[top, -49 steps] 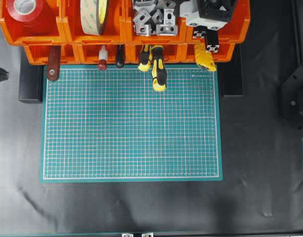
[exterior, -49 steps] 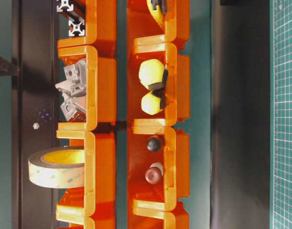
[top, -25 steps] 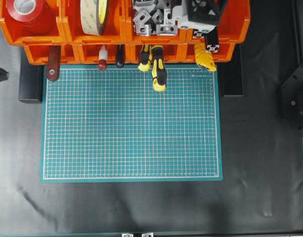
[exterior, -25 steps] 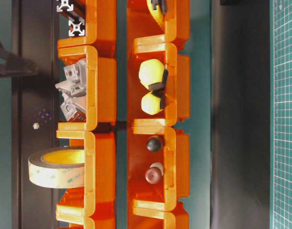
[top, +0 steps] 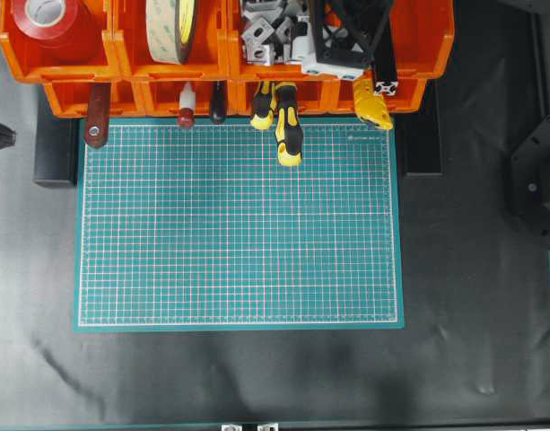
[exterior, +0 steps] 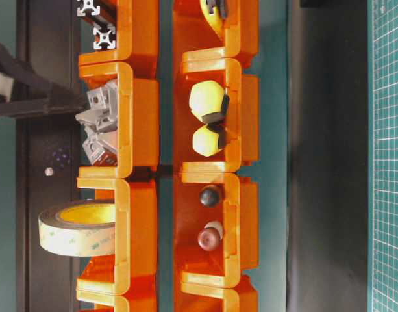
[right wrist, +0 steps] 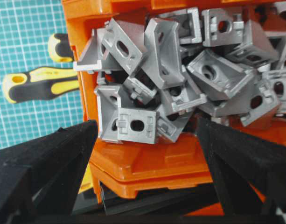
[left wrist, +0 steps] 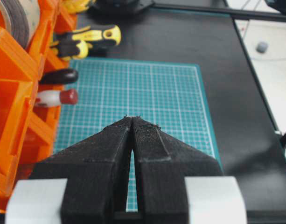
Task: Pick corner brachets from container rack with right arm.
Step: 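Lower the open right gripper into the bin and close on brackets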
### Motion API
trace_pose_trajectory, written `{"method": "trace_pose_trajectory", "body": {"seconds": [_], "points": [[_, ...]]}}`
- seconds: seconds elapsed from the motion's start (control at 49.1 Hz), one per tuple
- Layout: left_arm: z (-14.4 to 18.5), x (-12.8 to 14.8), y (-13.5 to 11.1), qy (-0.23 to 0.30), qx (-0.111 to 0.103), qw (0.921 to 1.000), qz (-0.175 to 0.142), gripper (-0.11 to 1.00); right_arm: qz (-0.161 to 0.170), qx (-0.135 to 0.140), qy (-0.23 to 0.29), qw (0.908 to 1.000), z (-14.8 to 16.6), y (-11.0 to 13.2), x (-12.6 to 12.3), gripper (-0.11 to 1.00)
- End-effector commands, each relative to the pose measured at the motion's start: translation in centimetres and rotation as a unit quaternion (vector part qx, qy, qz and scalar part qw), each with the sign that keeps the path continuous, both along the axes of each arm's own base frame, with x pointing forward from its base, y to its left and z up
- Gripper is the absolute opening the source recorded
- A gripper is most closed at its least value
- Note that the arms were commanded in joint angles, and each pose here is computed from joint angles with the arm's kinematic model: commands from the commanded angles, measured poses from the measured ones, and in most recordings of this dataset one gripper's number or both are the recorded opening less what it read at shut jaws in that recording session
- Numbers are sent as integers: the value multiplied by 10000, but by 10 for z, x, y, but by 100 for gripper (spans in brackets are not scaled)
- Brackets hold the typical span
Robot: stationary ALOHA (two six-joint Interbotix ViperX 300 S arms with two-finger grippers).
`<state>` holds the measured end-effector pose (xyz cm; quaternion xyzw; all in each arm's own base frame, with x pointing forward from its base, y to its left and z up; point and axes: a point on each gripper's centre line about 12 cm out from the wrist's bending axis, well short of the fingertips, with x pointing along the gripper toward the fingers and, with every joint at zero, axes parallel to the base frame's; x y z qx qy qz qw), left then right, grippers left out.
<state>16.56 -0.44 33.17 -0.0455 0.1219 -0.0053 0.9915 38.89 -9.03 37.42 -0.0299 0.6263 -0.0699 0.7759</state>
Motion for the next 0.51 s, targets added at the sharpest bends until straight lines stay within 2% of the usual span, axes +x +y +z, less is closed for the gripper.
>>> {"method": "trace_pose_trajectory", "body": {"seconds": [0.0, 0.244, 0.489], "points": [[10, 1, 0, -154, 2, 9999, -3, 0, -13, -110, -96, 9999, 5, -1, -3, 86], [9, 1, 0, -146, -5, 9999, -4, 0, -44, -368, -58, 9993, -2, -7, -2, 86], [9, 1, 0, -146, 3, 9999, -2, 0, -57, -352, -20, 9994, -8, -6, 0, 86]]}}
